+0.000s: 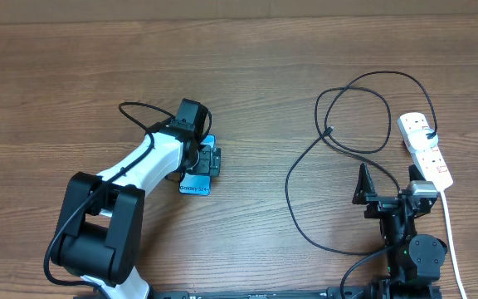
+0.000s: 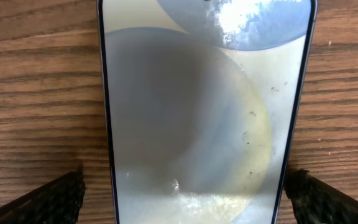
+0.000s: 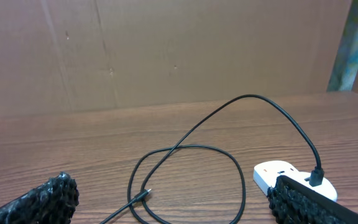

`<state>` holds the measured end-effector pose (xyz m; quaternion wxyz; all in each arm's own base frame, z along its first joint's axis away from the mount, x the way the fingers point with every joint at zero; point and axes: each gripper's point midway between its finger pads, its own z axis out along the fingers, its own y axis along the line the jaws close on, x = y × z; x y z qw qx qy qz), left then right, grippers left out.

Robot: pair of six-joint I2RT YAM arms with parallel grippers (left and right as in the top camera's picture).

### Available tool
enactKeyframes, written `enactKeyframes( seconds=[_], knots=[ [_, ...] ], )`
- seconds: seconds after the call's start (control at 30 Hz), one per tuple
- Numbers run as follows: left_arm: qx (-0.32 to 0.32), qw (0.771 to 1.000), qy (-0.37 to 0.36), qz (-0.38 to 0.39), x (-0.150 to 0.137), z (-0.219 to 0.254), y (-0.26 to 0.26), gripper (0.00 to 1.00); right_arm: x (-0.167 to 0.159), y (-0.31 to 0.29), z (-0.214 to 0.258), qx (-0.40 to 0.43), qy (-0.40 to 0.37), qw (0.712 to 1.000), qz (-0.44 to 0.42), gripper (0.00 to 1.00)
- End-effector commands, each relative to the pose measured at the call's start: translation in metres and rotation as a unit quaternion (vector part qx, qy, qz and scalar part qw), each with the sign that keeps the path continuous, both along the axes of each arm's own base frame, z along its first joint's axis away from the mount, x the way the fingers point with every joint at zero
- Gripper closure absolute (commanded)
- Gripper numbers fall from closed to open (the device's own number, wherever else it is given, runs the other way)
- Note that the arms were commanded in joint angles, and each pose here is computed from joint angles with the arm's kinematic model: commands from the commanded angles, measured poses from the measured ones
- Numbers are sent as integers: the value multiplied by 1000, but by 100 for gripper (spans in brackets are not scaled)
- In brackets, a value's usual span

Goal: Plug charger to phone and switch on socket
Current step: 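Lower the left gripper onto the phone and close on its sides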

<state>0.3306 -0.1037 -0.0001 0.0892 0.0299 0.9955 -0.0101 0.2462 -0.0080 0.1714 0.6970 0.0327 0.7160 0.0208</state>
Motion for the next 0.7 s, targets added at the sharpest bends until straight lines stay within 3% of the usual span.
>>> enactKeyframes(
  seconds=[0.0, 0.67],
  knots=[
    [5, 1000, 17, 6, -8, -9, 2, 2, 0, -1, -1, -1, -2, 1000, -4, 0],
    [4, 1000, 12, 6, -5, -9, 2, 0, 0, -1, -1, -1, -2, 1000, -4, 0]
  ],
)
